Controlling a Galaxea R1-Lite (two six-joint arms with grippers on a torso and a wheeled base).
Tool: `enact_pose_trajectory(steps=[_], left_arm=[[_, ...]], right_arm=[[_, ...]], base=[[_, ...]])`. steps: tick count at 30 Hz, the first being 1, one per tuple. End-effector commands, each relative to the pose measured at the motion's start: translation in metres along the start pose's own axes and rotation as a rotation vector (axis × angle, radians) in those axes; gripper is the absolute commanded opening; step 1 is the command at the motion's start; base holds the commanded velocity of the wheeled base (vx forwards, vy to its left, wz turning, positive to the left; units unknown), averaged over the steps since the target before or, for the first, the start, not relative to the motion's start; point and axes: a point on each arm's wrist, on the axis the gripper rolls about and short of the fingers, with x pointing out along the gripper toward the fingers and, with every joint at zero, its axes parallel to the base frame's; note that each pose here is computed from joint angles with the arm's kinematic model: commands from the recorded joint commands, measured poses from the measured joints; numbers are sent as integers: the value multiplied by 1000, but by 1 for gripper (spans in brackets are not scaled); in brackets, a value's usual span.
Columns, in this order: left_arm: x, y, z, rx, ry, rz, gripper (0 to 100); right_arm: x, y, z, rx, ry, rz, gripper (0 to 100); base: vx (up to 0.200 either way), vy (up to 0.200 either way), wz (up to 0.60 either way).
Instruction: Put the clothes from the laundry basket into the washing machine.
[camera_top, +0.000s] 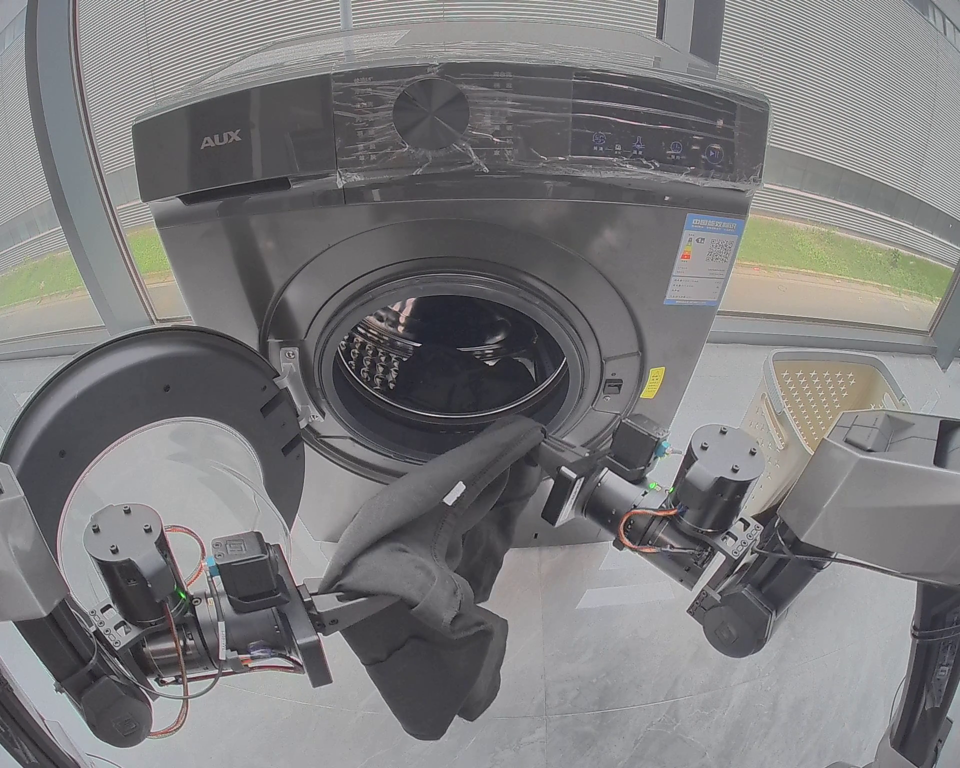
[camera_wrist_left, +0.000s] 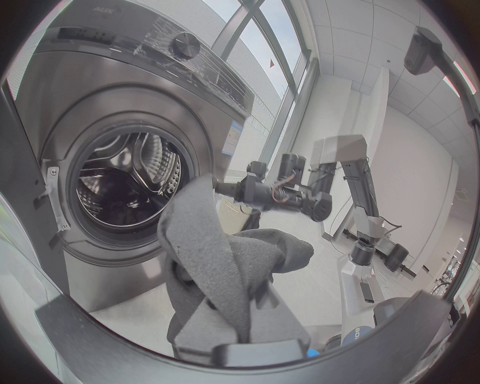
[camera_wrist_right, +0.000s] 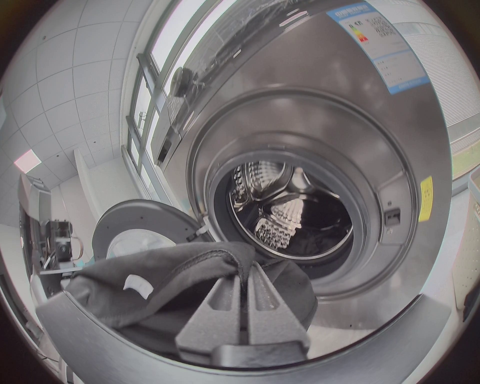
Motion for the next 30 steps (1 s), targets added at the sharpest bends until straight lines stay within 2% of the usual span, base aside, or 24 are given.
enact_pose_trajectory(steps=[1,5,6,9,10,11,12,15,18,21,23,24,25,26,30], left_arm=[[-1,5,4,0,-20,23,0],[-1,5,4,-1,-21,21,0],[-1,5,4,-1,-22,23,0],[1,7,6,2,-30,29,0],[2,9,8,10,-41,39,0],[2,9,9,11,-42,39,0],[1,10,11,16,-54,45,0],[0,13,16,22,-74,69,0],[1,14,20,24,-95,127,0],[6,18,29,-5,-145,211,0],[7,18,34,-42,-177,250,0],[7,18,34,-42,-177,250,0],[6,18,37,-87,-201,292,0],[7,18,36,-102,-197,302,0],[9,20,29,-110,-174,333,0]], right_arm=[[-8,3,-16,9,65,12,0],[-13,4,-17,11,83,9,0],[-14,5,-16,9,82,8,100],[-21,6,-16,5,97,0,100],[-42,6,-15,-14,148,-13,100],[-46,6,-14,-19,154,-14,100],[-64,9,-5,-42,173,-5,100],[-96,7,4,-50,224,6,100],[-113,4,14,-64,216,-16,100],[-124,8,28,-79,176,-16,100],[-127,7,31,-85,169,-25,100],[-127,7,31,-85,169,-25,100],[-126,6,30,-93,169,-40,100],[-126,4,30,-98,169,-54,100],[-121,-7,24,-107,178,-118,100]], base=[[0,0,0],[0,0,0],[0,0,0],[0,0,0],[0,0,0],[0,0,0],[0,0,0],[0,0,0],[0,0,0],[0,0,0],[0,0,0],[0,0,0],[0,0,0],[0,0,0],[0,0,0]])
